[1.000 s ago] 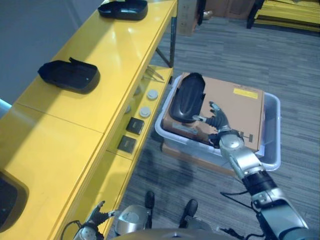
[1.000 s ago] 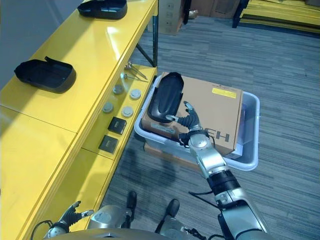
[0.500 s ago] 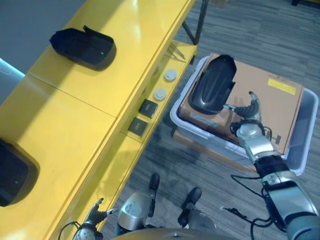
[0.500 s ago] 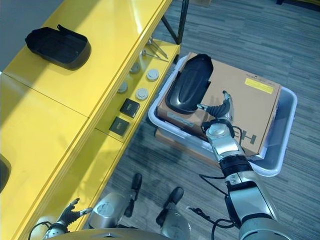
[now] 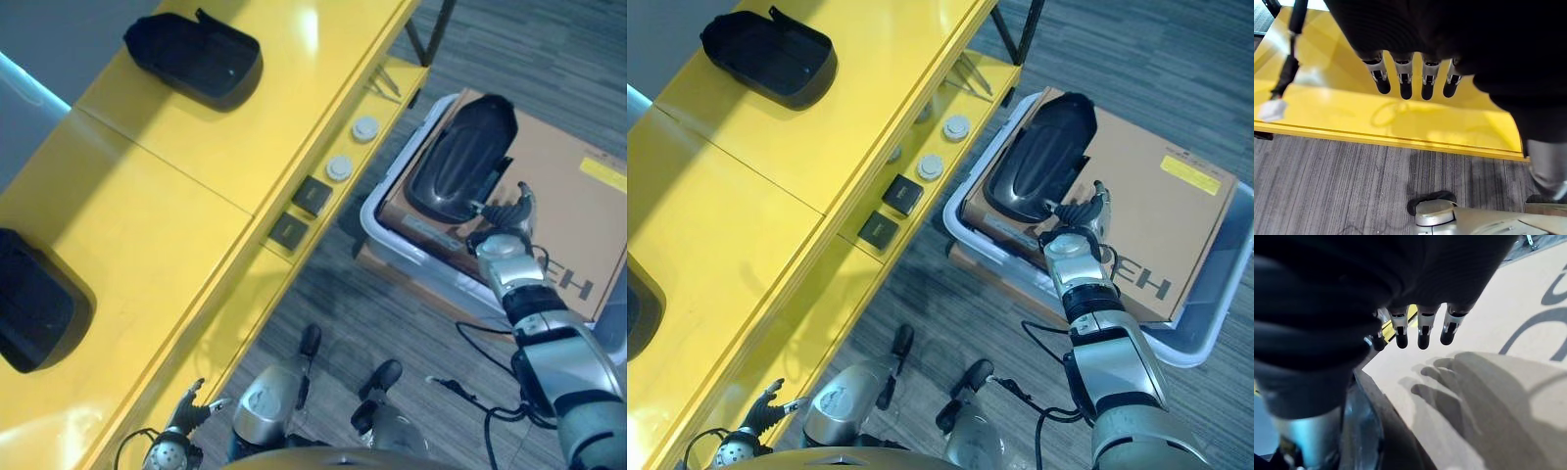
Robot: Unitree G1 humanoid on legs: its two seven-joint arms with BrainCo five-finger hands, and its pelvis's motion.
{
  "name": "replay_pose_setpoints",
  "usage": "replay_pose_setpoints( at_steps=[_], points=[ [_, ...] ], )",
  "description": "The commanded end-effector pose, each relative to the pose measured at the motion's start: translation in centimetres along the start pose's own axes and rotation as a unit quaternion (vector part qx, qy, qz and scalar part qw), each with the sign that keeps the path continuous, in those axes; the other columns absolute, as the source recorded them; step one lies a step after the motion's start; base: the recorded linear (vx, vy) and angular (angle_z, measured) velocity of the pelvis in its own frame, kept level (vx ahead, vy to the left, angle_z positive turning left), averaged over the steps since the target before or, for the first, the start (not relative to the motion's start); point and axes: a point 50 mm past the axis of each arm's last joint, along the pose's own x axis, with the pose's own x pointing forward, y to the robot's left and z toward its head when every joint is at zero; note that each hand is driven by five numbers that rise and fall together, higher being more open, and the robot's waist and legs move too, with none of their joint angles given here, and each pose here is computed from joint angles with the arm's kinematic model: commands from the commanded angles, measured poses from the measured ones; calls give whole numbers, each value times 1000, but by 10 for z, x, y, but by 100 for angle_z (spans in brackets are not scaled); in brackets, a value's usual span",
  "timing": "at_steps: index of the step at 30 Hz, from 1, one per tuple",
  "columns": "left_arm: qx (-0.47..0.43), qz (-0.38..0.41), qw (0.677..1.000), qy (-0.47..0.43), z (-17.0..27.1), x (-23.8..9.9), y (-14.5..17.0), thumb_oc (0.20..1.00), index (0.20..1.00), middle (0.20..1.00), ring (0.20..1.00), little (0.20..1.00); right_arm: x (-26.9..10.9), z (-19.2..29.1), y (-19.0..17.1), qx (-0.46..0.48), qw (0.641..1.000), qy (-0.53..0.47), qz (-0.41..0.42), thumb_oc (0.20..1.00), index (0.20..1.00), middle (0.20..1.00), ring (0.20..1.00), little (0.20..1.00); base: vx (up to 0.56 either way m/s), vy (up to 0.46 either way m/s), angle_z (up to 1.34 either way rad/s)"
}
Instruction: Move parts from the plastic box to the shelf.
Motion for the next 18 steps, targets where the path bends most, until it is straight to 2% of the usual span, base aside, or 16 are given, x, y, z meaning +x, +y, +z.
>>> replay_pose_setpoints(
  at_steps=[1,12,13,15,18],
  points=[
    [13,11,1000,10,-11,-2,16,1000,1000,1000,1000,1000,14,19,-33,-4,998,-46,-51,1000,1000,1000,1000,1000,-26,28,7],
    [10,12,1000,-1,-5,1,20,1000,1000,1000,1000,1000,23,9,-39,-75,996,-1,-58,1000,1000,1000,1000,1000,-19,12,2],
    [9,14,1000,-4,-5,1,21,1000,1000,1000,1000,1000,23,7,-39,-85,995,7,-54,708,708,708,708,708,-33,2,1],
    [8,17,1000,-7,-3,2,23,1000,1000,1000,1000,1000,24,5,-41,-95,994,11,-53,200,200,200,200,200,-38,-2,1],
    [9,19,1000,-10,-1,3,26,1000,1000,1000,1000,1000,25,3,-41,-107,993,14,-48,200,200,200,200,200,-29,-1,6]
  ],
)
